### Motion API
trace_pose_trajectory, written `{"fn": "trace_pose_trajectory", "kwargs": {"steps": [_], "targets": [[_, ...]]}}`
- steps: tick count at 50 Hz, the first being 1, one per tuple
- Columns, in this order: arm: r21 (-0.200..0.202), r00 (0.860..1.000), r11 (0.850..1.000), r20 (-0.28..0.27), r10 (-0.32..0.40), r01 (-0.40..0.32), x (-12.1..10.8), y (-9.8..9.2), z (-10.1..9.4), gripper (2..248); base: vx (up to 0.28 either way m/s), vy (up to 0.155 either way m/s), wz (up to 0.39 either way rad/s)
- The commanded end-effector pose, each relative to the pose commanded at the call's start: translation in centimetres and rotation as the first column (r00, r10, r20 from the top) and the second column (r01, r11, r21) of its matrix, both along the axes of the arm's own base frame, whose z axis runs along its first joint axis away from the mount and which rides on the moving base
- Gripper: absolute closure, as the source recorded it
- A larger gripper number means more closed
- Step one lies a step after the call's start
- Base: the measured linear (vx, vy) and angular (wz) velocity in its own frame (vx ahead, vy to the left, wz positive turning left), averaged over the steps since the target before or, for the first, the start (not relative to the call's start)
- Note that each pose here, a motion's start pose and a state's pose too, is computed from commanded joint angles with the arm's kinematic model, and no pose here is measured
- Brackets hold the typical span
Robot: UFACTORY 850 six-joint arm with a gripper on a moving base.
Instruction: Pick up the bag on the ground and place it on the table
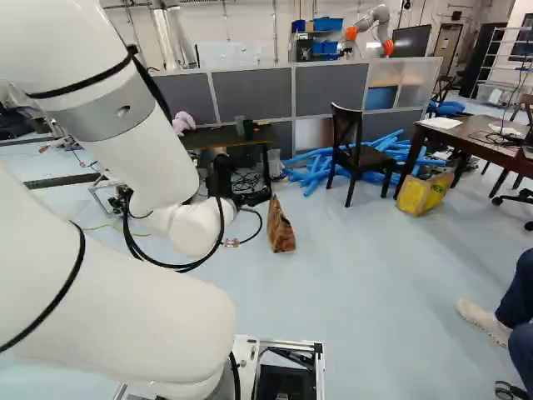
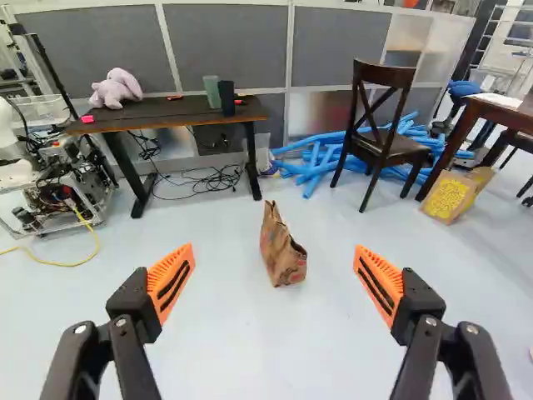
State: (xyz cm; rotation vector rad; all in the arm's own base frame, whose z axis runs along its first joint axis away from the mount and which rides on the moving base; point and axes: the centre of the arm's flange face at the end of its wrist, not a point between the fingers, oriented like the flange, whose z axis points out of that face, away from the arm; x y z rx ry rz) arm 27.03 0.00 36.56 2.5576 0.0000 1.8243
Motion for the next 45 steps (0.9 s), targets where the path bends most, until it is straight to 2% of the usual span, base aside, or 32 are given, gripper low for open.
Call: {"fn": "trace_pose_trajectory", "kwargs": {"steps": [16, 45], "targets": [[0.000, 1.000, 1.000, 0.000, 0.000, 0.000, 0.00, 0.00, 0.00, 3, 0.204, -0.125, 0.071], [0.000, 1.000, 1.000, 0.000, 0.000, 0.000, 0.00, 0.00, 0.00, 3, 0.207, -0.085, 0.287]]}}
